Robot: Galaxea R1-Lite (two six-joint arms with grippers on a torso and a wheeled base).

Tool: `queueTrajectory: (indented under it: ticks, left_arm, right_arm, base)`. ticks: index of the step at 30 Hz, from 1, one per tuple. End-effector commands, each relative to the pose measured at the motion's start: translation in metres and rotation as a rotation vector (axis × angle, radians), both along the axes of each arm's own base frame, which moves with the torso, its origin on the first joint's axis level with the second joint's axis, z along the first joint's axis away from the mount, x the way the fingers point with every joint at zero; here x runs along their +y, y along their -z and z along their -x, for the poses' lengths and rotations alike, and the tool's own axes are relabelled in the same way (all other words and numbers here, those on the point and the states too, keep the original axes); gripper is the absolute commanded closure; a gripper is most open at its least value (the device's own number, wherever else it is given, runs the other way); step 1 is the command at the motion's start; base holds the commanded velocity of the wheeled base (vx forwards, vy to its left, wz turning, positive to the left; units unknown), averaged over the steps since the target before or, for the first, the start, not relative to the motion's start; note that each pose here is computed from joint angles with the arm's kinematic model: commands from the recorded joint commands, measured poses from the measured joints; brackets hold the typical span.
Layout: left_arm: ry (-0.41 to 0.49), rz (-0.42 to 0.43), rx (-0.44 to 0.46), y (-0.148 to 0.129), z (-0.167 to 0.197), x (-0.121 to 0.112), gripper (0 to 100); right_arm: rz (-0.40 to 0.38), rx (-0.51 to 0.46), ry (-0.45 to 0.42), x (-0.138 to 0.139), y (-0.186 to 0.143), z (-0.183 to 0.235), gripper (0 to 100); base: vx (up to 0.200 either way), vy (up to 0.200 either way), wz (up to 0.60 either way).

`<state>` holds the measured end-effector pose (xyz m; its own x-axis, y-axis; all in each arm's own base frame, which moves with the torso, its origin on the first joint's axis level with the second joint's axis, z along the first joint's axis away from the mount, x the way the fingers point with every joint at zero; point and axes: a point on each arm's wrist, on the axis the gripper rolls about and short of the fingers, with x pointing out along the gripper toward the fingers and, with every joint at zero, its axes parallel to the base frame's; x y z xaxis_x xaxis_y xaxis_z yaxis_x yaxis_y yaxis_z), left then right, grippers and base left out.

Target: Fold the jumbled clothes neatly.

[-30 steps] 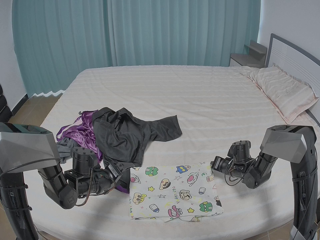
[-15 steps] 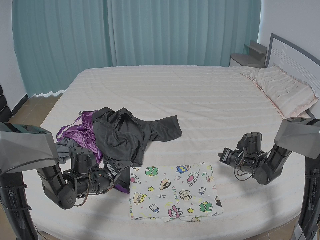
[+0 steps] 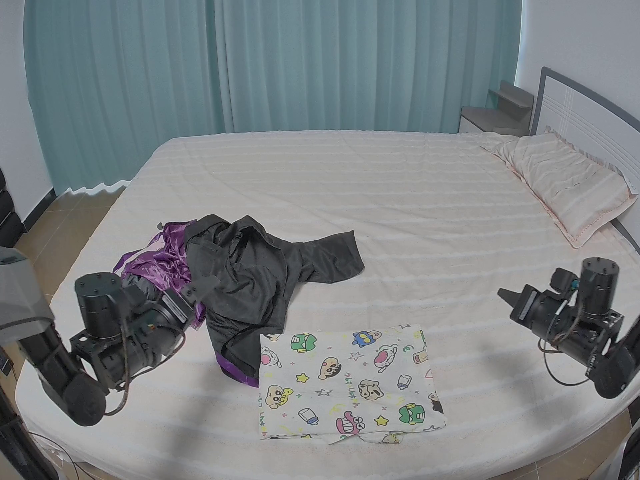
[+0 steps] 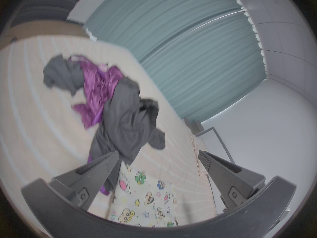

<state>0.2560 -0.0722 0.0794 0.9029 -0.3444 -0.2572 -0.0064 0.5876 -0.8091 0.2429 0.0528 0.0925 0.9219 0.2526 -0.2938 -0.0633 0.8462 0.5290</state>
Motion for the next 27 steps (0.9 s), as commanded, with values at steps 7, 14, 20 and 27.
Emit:
queueTrajectory:
  ticks: [7,14,20,27]
  left_arm:
    - [-0.331,-0.252,-0.452,-0.083,0.129,0.048,0]
    - [-0.408,-0.436,-0.529,-0.085,0.196,0.065,0]
    - [-0.428,-0.669,-0.563,-0.077,0.251,0.078,0]
    - [-0.555,-0.769,-0.489,-0.065,0.283,0.080,0]
  right_arm:
    - [0.054,-0.286,0.081,-0.036,-0.051,0.139,100]
    - [0.206,-0.259,0.057,-0.047,-0.031,0.206,100]
    - [0.239,-0.214,0.105,-0.053,-0.016,0.244,100]
    - [0.456,-0.320,0.202,-0.052,-0.006,0.267,100]
  base:
    - [0.000,0.000,0.00]
    - [0.000,0.000,0.00]
    - [0.000,0.000,0.00]
    - [0.000,0.000,0.00]
